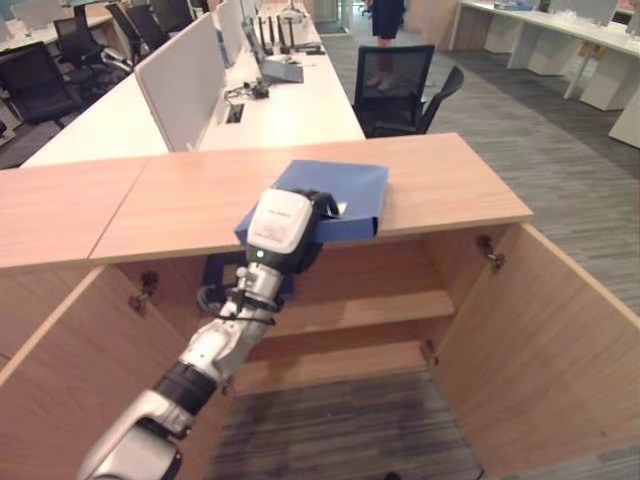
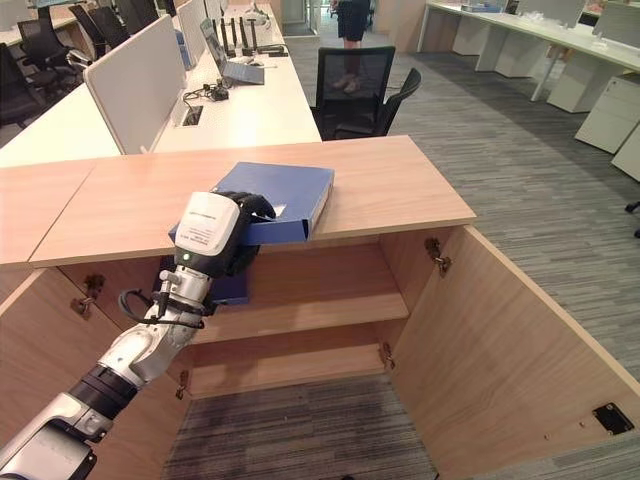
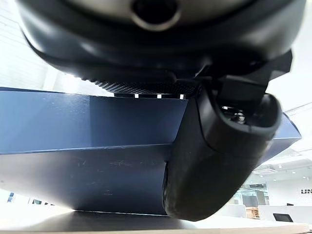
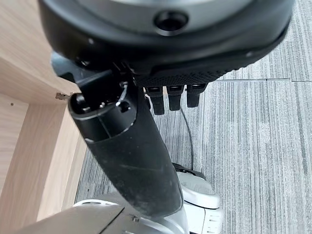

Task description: Put the empty folder in the office cabinet

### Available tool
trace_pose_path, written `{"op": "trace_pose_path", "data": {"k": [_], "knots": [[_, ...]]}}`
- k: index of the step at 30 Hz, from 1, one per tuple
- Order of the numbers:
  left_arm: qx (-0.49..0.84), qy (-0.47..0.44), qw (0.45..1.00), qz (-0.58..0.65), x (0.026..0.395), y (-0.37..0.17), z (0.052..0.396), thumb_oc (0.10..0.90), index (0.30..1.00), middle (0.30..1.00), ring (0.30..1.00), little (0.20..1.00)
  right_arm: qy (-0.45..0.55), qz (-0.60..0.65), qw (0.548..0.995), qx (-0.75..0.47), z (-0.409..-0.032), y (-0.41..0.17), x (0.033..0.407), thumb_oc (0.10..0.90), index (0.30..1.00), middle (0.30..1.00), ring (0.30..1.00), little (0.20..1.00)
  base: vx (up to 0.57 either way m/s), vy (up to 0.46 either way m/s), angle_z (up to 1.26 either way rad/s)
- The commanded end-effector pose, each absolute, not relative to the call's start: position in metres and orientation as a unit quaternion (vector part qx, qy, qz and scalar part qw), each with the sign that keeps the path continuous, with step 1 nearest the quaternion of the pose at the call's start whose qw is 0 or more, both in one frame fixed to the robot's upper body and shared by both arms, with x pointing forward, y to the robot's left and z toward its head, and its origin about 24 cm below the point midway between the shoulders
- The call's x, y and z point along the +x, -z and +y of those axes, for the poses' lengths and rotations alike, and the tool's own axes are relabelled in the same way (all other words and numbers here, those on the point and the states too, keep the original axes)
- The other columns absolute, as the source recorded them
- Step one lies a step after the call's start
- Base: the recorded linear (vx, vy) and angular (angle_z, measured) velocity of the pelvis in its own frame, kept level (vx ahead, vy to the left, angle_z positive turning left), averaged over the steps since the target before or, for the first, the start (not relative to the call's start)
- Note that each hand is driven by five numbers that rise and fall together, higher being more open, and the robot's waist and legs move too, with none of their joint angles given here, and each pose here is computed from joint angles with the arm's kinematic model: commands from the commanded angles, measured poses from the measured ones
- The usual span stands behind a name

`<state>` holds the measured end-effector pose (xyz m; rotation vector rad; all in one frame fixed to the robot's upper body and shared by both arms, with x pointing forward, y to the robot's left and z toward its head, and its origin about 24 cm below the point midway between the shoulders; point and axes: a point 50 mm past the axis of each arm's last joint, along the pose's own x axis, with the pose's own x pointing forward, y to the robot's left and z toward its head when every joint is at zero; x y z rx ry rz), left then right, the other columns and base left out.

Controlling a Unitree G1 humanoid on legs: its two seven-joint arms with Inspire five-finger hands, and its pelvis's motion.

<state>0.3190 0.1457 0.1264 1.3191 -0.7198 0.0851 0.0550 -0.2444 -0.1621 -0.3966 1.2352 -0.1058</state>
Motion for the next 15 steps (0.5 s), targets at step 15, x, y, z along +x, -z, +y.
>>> {"op": "trace_pose_path", "data": {"k": [15], "knots": [[0.085, -0.078, 0.859, -0.498, 0.267, -0.243, 0.166, 0.4, 0.3, 0.3, 0.3, 0.3, 0.043, 0.363, 0.93, -0.032, -0.212, 0.117, 0.169, 0.8, 0.9, 0.9, 0.9, 0.9, -0.02, -0.007, 0.0]]}}
